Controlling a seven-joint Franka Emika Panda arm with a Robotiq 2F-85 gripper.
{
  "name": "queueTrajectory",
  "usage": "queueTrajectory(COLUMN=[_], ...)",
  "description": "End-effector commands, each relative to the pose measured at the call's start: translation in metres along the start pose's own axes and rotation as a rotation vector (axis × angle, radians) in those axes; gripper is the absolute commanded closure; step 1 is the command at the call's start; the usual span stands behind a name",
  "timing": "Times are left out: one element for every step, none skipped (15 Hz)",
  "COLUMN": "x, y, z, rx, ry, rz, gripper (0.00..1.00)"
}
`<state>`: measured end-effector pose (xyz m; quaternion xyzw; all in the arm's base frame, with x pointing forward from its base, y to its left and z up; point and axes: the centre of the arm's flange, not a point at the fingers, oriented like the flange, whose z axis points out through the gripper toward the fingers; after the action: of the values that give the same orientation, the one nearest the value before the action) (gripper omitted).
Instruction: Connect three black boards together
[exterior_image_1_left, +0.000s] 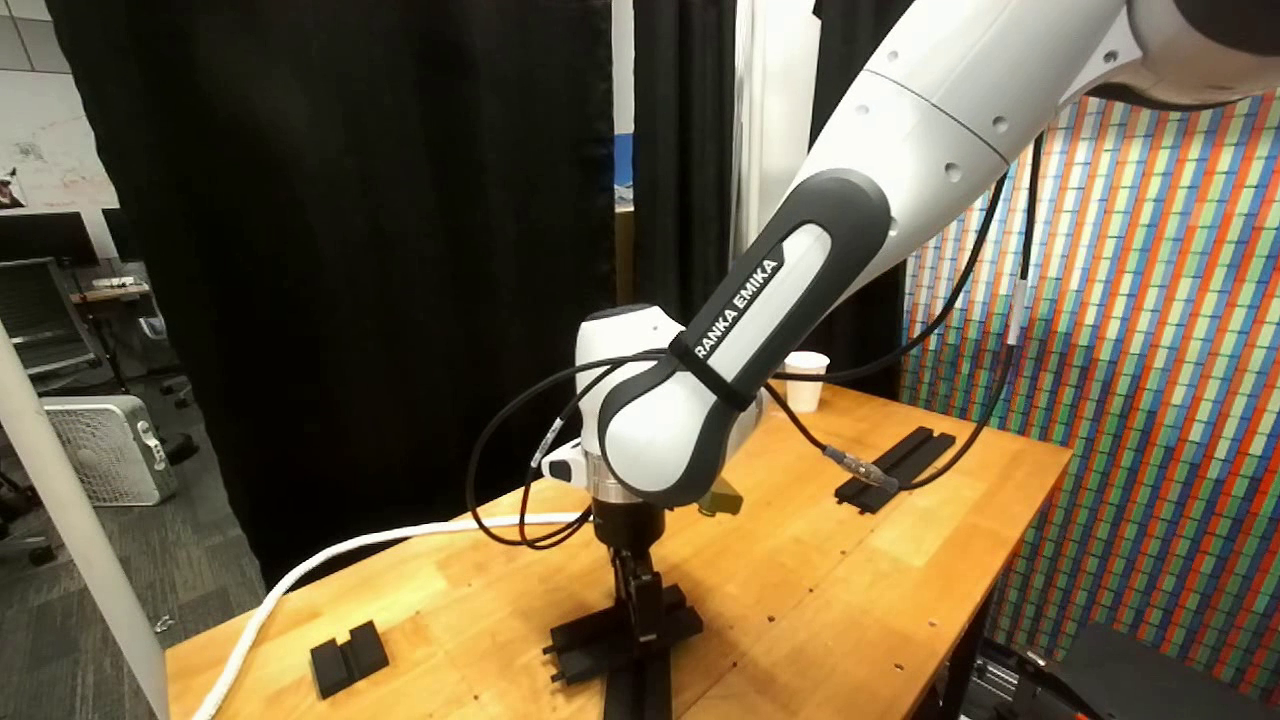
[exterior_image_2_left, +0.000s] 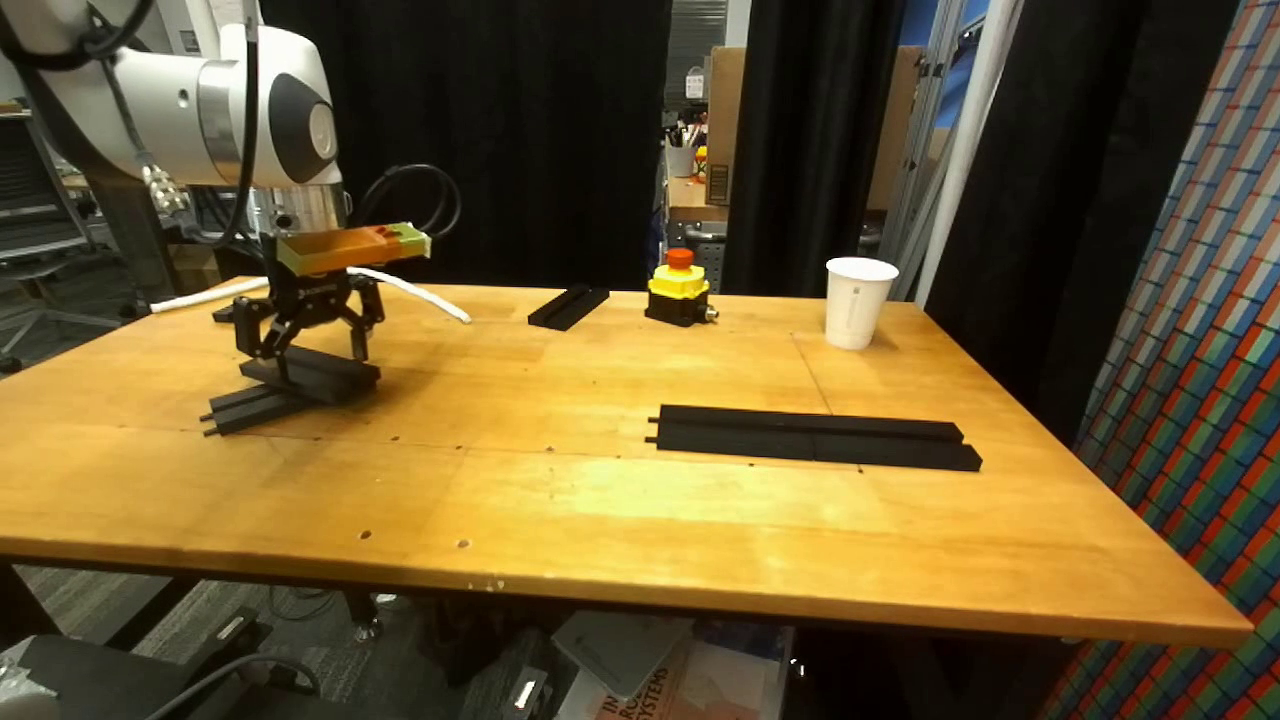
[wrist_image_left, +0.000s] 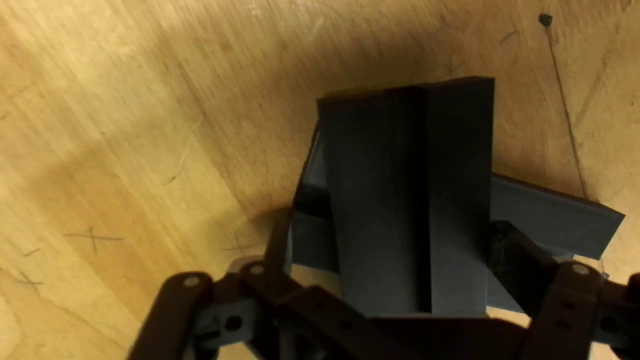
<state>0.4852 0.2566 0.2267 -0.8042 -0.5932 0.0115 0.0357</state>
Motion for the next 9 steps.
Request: queueTrajectory(x=[0.0023, 0.0018, 0.0015, 0.0013, 0.0007, 0.0004, 0.0, -0.0001, -0.0014], y=[0.0066, 0.0065, 0.0066, 0.0068, 0.0068, 0.0071, 0.0076, 0.0082, 0.0081], z=[-0.0006, -0.0002, 0.0, 0.0003, 0.0008, 0.0003, -0.0003, -0.0026, -0.0044], rx=[-0.021, -0.022, -0.024, -0.025, -0.028, -0.033, -0.038, -0.043, -0.045], ry=[0.017, 0.021, 0.023, 0.026, 0.029, 0.033, 0.038, 0.043, 0.044], rz=[-0.007, -0.008, -0.009, -0.01, -0.011, -0.011, -0.009, -0.007, -0.003], gripper=[0.0, 0.05, 0.25, 0.29, 0.3, 0.36, 0.46, 0.52, 0.52])
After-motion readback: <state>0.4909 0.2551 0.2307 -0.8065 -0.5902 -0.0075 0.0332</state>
